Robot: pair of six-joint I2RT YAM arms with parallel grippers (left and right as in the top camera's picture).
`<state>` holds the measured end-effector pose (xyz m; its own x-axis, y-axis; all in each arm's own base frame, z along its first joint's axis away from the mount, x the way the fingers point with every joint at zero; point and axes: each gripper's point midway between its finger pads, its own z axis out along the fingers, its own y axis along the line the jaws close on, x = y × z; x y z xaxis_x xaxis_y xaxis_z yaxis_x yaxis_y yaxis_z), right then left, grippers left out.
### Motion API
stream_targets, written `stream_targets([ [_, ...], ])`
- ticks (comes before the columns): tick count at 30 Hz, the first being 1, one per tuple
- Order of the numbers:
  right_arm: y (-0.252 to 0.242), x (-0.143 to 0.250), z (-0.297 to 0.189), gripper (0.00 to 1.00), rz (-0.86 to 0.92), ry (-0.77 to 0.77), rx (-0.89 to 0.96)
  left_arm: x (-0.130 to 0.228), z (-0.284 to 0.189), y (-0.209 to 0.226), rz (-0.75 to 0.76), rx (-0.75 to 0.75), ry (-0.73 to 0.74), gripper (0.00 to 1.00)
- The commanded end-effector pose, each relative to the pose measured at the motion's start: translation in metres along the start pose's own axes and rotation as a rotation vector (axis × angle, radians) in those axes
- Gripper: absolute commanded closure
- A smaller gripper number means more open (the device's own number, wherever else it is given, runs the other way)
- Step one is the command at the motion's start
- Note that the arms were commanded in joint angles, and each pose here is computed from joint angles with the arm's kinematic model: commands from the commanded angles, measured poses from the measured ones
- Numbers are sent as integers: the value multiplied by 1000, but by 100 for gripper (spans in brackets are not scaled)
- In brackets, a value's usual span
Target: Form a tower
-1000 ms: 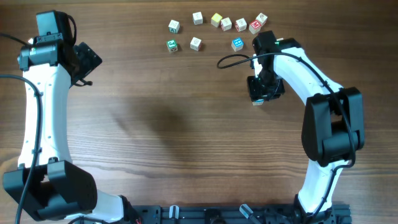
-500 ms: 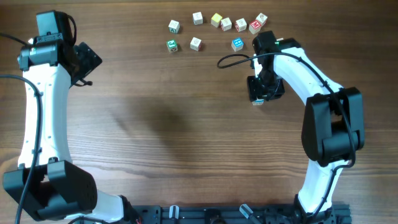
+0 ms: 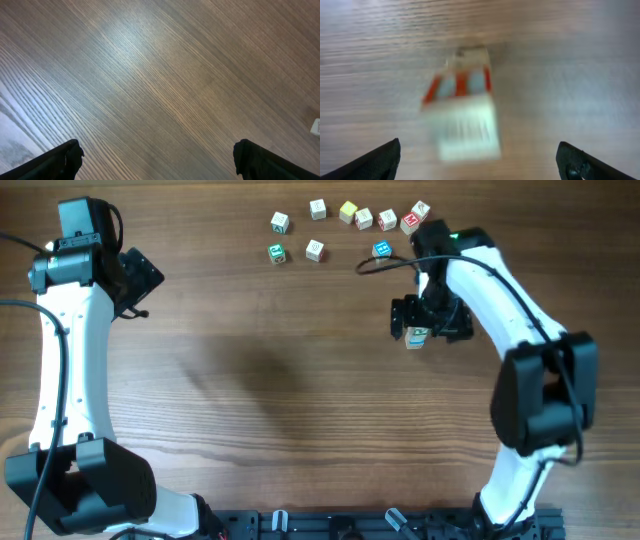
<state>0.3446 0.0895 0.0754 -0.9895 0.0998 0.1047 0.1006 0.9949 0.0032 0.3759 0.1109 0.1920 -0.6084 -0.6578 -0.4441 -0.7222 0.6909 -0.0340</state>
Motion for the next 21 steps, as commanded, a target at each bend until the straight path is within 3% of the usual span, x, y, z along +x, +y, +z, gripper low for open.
stream_targets([
  [1,6,9,-68,0,407,-129,-116,2,5,1,-16,-8,14,0],
  [4,30,21,-82,0,638,-46,-273,2,5,1,-16,-8,14,0],
  [6,33,12,-82,0,595,-80,-295,2,5,1,-16,-9,13,0],
  [9,31,7,-83,0,686,-97,-294,2,5,1,-16,-8,14,0],
  [13,18,15,-66,0,1037,-40,-227,2,5,1,-16,-9,13,0],
  [21,19,-6,-33,0,1117,-29,-187,2,5,1,-16,-8,14,0],
])
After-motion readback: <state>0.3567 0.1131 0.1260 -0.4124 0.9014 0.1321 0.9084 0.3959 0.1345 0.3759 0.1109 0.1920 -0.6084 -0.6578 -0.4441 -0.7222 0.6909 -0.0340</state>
